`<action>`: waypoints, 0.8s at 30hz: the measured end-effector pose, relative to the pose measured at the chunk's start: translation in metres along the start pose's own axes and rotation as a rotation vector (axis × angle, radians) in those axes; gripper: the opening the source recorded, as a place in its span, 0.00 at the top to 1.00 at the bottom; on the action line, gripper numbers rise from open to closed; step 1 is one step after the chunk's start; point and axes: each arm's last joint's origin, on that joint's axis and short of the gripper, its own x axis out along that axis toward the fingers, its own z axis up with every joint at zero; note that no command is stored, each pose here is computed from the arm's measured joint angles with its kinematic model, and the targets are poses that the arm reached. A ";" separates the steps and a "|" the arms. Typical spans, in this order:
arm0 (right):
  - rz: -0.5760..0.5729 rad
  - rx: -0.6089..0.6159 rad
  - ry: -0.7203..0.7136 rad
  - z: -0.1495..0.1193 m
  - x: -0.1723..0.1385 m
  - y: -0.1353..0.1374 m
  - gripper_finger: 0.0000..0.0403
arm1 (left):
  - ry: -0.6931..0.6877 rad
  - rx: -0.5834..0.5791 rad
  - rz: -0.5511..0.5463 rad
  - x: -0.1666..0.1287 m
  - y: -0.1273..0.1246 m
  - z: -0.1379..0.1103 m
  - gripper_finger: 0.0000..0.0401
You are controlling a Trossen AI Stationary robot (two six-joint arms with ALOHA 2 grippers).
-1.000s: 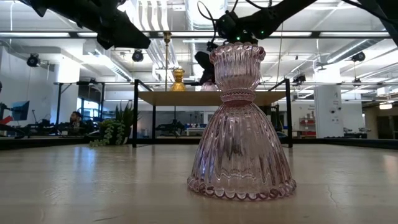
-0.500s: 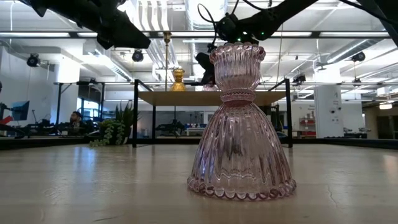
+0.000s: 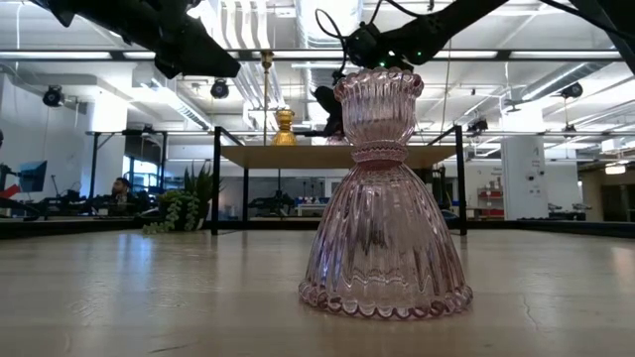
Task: Pick & Place candle stick holders
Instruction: Put the top right pink glass candle holder on the shelf
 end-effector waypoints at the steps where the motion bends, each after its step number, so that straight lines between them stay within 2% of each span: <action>1: -0.001 0.000 0.004 -0.001 0.000 0.000 0.70 | 0.001 0.000 0.000 0.000 0.000 0.000 0.66; 24: 0.005 0.009 0.017 -0.004 0.005 0.000 0.70 | 0.002 -0.003 -0.021 0.000 -0.001 0.000 0.66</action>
